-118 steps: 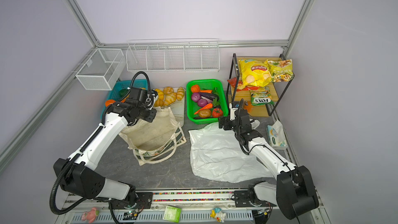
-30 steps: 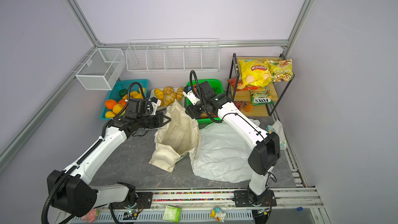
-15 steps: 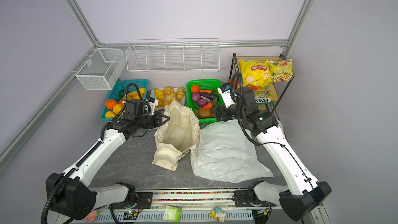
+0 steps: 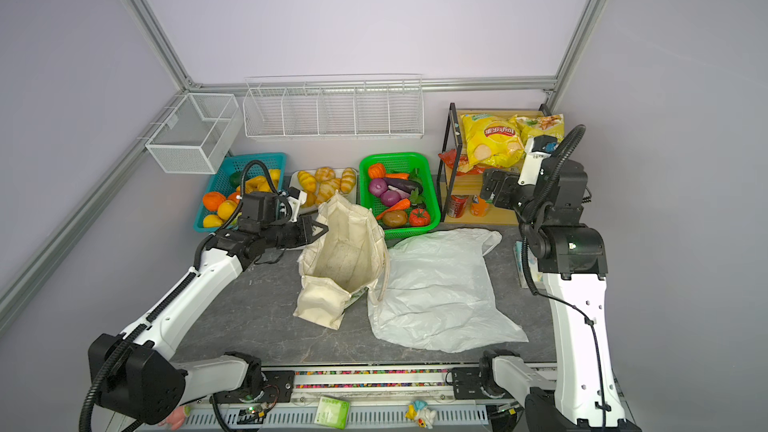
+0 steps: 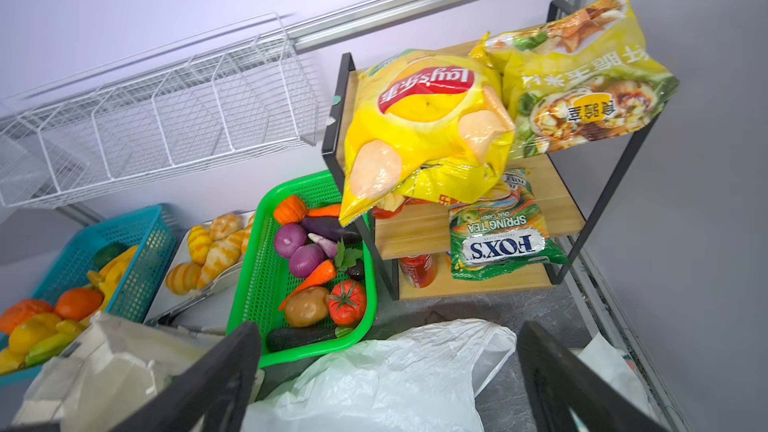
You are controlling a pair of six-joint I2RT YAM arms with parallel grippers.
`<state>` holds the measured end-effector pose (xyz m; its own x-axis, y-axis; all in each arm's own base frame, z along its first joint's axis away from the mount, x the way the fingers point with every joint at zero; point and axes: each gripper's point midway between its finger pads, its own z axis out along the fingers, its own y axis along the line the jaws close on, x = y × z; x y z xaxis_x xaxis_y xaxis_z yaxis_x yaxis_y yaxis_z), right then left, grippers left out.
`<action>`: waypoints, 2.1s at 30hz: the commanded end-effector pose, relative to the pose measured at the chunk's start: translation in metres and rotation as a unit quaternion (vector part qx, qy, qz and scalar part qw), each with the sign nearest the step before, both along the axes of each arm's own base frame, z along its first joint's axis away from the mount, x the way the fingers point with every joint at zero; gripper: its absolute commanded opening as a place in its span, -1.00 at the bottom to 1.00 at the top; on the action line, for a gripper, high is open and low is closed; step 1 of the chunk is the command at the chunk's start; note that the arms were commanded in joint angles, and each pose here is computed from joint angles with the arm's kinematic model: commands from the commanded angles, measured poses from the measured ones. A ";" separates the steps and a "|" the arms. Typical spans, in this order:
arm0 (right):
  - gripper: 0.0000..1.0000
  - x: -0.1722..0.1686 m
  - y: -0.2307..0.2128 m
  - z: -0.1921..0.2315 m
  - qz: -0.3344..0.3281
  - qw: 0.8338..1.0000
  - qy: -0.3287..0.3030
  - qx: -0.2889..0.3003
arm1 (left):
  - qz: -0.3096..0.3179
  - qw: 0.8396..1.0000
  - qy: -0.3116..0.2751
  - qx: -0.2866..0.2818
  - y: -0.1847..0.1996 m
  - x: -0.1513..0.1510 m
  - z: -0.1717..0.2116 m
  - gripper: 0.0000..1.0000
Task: Place the mixed food into the grocery bags and tie them
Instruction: 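Release the tote rim and reach the right gripper to the yellow chip bag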
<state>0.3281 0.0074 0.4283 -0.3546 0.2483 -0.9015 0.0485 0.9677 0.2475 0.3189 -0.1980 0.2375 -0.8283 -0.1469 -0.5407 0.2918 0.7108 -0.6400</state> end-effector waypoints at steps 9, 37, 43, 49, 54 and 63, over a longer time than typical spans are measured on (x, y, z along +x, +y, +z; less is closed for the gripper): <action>0.98 0.026 -0.030 -0.043 -0.031 0.992 0.023 0.120 | 0.001 0.999 -0.040 -0.010 0.003 -0.001 0.017 -1.00; -0.57 0.109 -0.053 -0.005 -0.034 0.979 -0.064 0.192 | -0.005 0.998 -0.054 -0.017 0.003 -0.006 0.024 -1.00; -0.72 0.103 -0.039 0.027 0.005 0.970 -0.117 0.214 | -0.003 0.998 -0.056 -0.019 0.003 -0.006 0.024 -1.00; -0.82 0.096 -0.026 0.059 0.034 0.963 -0.150 0.223 | -0.003 0.998 -0.057 -0.019 0.003 -0.006 0.024 -1.00; -0.87 0.086 -0.018 0.085 0.054 0.957 -0.180 0.221 | -0.002 0.998 -0.060 -0.020 0.003 -0.006 0.025 -1.00; -0.87 0.063 0.010 0.142 0.139 0.936 -0.238 0.217 | -0.002 0.997 -0.068 -0.021 0.004 -0.006 0.027 -1.00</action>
